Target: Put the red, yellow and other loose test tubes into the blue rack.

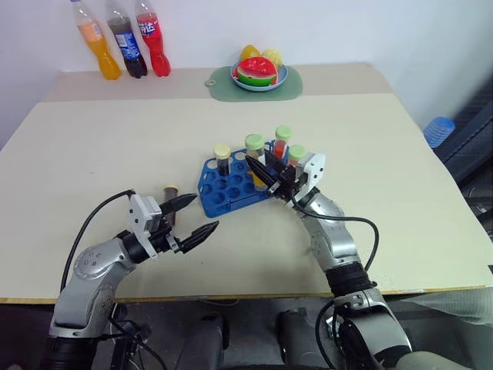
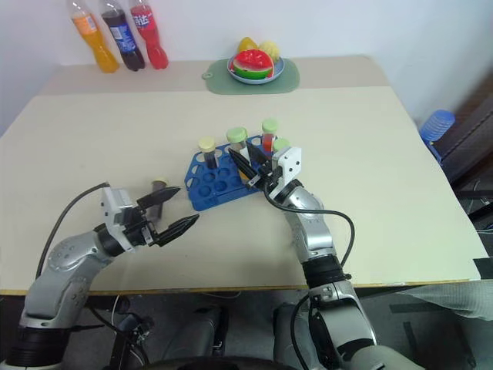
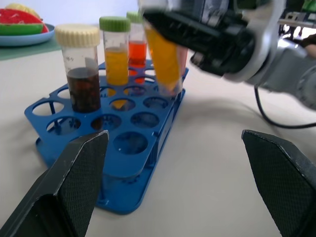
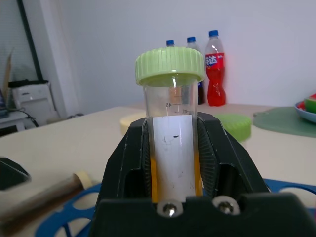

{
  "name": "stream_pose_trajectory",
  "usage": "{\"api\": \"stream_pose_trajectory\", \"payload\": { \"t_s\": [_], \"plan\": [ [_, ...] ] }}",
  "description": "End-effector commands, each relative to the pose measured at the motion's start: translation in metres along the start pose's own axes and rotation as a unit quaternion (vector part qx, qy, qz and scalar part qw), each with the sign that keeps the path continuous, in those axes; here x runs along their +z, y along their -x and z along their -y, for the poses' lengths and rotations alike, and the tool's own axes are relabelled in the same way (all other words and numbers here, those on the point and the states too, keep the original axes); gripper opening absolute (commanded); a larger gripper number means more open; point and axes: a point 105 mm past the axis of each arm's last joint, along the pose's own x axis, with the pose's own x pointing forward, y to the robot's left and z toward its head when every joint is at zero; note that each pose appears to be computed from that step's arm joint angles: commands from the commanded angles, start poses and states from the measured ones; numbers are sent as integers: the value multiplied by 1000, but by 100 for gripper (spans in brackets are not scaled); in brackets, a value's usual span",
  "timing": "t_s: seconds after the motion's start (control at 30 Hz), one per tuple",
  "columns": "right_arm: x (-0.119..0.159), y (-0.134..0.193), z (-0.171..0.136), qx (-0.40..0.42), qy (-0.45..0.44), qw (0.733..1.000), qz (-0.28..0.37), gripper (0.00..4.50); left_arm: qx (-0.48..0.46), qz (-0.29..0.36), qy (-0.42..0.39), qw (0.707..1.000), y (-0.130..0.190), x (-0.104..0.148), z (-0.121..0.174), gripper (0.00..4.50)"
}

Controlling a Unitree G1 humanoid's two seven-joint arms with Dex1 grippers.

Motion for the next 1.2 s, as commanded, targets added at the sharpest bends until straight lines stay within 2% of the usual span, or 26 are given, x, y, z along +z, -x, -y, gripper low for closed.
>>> {"api": "stream_pose_trajectory", "payload": {
  "t_s": [0.03,0.4,0.5,0.6,0.73,0.83,0.93,1.03,1.07,1.1,1.2],
  "plan": [
    [1,-2,6,-2,16,1000,14,90,2,16,-15,1000,3,13,1,450],
    [-25,8,13,-15,25,1000,-5,90,0,16,-18,1000,1,15,1,450],
    [-25,10,7,8,-4,1000,2,90,-1,16,-15,1000,2,15,2,450],
    [-21,11,1,26,12,1000,10,225,2,19,-9,1000,2,15,1,450],
    [-8,14,-3,39,56,998,17,435,23,35,7,999,2,18,-3,450],
    [2,26,-5,67,78,995,2,444,98,59,45,992,4,26,-20,450],
    [8,47,-9,105,92,990,-33,444,207,52,86,973,10,29,-42,450],
    [14,76,-9,136,96,982,-84,444,317,-6,130,939,21,27,-58,450],
    [17,87,-8,149,100,978,-104,444,350,-59,148,923,25,19,-62,450],
    [19,94,-9,158,102,975,-118,444,370,-97,158,910,28,13,-64,450],
    [30,117,-1,177,112,963,-169,444,384,-132,235,883,20,15,-71,450]
  ]
}}
